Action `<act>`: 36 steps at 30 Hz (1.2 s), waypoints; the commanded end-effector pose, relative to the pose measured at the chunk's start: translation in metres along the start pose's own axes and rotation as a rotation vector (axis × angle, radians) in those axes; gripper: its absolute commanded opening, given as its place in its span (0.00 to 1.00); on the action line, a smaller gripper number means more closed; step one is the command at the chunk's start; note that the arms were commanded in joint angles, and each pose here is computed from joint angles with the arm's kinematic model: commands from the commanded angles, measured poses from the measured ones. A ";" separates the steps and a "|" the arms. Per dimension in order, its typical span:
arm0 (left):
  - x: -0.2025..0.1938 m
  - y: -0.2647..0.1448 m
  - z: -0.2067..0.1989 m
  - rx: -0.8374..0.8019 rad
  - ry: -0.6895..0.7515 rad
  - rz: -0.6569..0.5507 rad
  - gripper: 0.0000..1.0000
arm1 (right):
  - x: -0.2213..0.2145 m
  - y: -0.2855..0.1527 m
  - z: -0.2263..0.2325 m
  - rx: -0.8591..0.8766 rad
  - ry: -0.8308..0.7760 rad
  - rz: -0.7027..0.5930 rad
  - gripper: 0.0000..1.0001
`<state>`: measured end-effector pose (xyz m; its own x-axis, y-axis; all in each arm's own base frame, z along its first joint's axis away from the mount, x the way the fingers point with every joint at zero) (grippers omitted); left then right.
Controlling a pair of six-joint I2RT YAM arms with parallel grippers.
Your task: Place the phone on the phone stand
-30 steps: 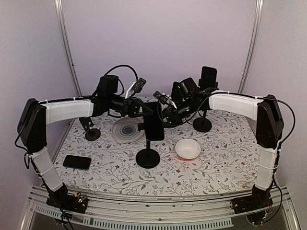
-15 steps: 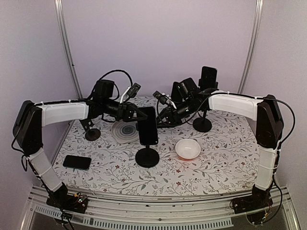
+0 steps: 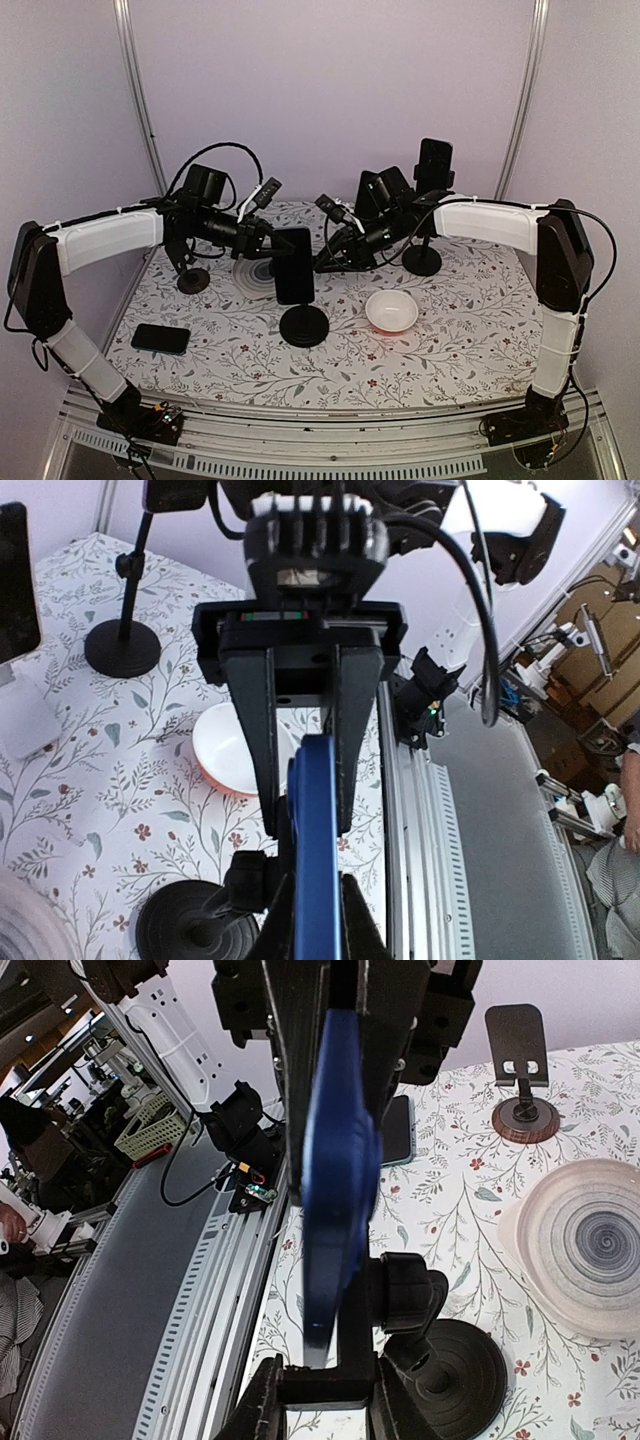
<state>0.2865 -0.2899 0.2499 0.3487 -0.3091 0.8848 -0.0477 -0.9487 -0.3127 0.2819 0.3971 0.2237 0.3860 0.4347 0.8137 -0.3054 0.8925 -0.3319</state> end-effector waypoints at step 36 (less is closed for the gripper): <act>0.006 -0.015 0.017 0.151 -0.039 -0.033 0.00 | 0.003 0.040 0.004 0.070 0.142 0.066 0.57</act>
<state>0.2926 -0.2853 0.2514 0.3960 -0.2722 0.8770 0.0350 -0.9499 -0.3106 0.2682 0.4236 0.2233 0.4471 0.4813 0.7540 -0.3859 0.8642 -0.3229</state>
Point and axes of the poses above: each gripper's point midway between its finger pads, its own y axis out along the fingers, its own z axis along the line the jaws close on, x = y × z, the point moved 3 cm from there along -y, back along the fingers, and after that the axes turned 6 degrees about y, right-handed, at the moved point
